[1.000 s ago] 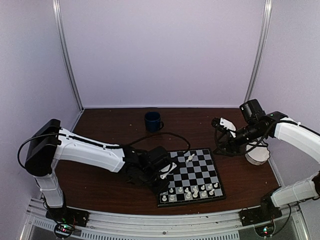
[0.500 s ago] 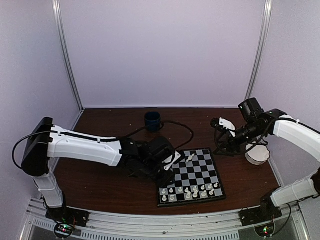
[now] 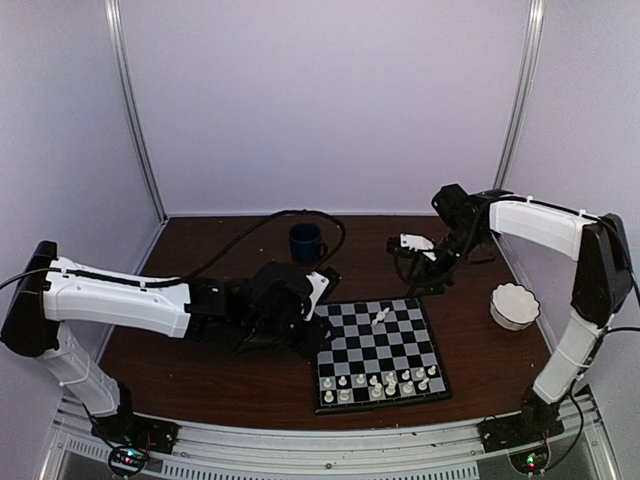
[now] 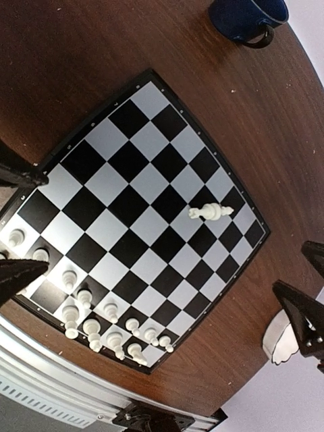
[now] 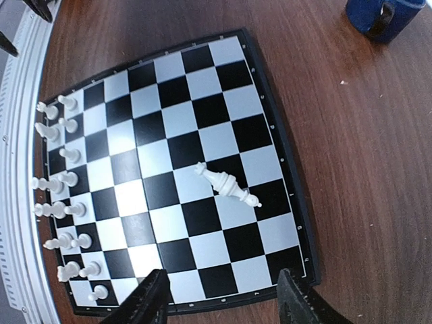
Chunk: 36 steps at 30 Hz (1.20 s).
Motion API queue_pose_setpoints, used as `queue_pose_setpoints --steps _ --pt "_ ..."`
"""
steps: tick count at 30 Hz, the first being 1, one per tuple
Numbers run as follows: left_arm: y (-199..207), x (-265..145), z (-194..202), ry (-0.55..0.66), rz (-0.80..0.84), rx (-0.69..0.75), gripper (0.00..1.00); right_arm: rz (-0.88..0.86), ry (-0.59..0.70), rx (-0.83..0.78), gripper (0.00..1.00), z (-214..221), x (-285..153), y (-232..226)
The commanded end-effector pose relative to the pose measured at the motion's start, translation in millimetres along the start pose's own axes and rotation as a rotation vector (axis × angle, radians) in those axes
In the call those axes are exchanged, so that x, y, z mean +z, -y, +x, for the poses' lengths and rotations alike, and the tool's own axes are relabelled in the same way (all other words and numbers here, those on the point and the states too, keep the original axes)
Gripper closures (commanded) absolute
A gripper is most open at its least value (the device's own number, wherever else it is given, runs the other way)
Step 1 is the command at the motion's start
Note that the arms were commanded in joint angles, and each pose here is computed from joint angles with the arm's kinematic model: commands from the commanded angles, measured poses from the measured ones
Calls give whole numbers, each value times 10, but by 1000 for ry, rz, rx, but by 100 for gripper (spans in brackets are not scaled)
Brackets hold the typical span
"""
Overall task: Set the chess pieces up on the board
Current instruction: Pick up the chess pile from the chessboard.
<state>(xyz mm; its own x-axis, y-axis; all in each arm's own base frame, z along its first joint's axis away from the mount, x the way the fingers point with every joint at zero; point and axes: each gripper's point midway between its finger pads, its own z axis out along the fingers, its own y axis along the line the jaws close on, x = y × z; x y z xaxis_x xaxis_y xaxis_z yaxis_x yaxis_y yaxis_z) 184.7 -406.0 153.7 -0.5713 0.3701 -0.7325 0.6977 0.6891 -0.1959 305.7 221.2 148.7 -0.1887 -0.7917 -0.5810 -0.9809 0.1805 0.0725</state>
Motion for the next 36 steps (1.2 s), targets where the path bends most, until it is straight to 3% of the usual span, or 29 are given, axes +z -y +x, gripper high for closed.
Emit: queue_pose_setpoints --steps 1,5,13,30,34,36 --pt "70 -115 -280 129 41 -90 63 -31 -132 -73 44 137 245 91" --pt "129 -183 -293 160 99 -138 63 -129 -169 -154 43 194 417 85" --pt "196 -200 -263 156 153 -175 64 -95 -301 -262 43 330 710 325" --pt "144 -310 -290 176 140 -191 63 -88 -328 -306 44 270 1126 379" --pt "139 -296 -270 173 138 -194 64 -122 -351 -311 48 330 1145 299" --pt "136 -291 -265 176 140 -199 63 -131 -363 -304 55 379 1152 270"
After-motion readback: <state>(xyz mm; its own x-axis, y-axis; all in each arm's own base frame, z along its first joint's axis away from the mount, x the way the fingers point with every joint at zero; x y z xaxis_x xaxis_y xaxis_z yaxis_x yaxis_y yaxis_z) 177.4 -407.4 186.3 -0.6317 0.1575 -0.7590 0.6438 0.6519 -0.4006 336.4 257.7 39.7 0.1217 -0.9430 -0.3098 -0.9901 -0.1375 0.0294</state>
